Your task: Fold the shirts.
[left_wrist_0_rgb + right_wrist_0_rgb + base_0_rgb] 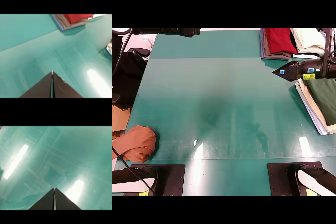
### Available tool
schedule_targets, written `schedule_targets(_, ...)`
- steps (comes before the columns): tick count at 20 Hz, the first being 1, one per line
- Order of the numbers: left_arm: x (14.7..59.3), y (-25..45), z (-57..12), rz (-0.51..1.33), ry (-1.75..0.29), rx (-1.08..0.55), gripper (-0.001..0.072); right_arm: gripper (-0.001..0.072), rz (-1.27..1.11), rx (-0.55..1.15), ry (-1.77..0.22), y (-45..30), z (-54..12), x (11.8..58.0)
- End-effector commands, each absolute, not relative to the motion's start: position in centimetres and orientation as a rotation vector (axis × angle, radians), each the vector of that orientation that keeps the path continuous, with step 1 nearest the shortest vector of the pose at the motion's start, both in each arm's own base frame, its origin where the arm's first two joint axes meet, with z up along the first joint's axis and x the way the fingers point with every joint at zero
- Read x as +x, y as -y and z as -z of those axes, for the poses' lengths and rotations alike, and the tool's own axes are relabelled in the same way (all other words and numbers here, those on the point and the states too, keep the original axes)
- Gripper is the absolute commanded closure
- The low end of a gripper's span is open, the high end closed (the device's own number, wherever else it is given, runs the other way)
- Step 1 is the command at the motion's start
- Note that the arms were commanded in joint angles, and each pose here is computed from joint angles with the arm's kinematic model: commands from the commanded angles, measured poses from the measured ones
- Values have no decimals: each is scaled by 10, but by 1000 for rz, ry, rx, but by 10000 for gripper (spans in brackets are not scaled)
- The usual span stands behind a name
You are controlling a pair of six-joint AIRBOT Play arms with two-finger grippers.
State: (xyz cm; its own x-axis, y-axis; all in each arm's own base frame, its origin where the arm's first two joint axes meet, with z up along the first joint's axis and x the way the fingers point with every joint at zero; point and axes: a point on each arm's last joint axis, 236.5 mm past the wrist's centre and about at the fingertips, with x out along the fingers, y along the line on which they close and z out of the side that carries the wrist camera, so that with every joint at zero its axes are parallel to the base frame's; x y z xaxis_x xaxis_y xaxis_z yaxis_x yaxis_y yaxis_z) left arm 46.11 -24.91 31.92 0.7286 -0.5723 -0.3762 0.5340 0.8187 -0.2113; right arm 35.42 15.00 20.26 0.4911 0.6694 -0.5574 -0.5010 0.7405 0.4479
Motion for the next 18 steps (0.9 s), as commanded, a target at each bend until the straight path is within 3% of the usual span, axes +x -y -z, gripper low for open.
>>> schedule_targets(1, 451, 223, -305, 567, -528, -30, 681, 693, -719, 238, -780, -150, -203, 354)
schedule_targets(5, 407, 110, -266, 326, -800, 98, 681, 693, -719, 237, -780, -150, -202, 354)
schedule_targets(11, 303, -15, -167, 0, -1086, 59, 677, 693, -718, 238, -780, -150, -202, 354)
schedule_targets(12, 281, -31, -136, -53, -1172, 54, 490, 693, -717, 238, -780, -150, -202, 355)
schedule_targets(13, 262, -43, -107, -100, -1249, 36, 160, 693, -715, 238, -777, -150, -202, 355)
schedule_targets(14, 240, -53, -75, -152, -1335, 16, 102, 693, -714, 238, -775, -149, -203, 356)
schedule_targets(18, 185, -67, 23, -195, -1572, 30, 98, 693, -714, 239, -775, -149, -203, 356)
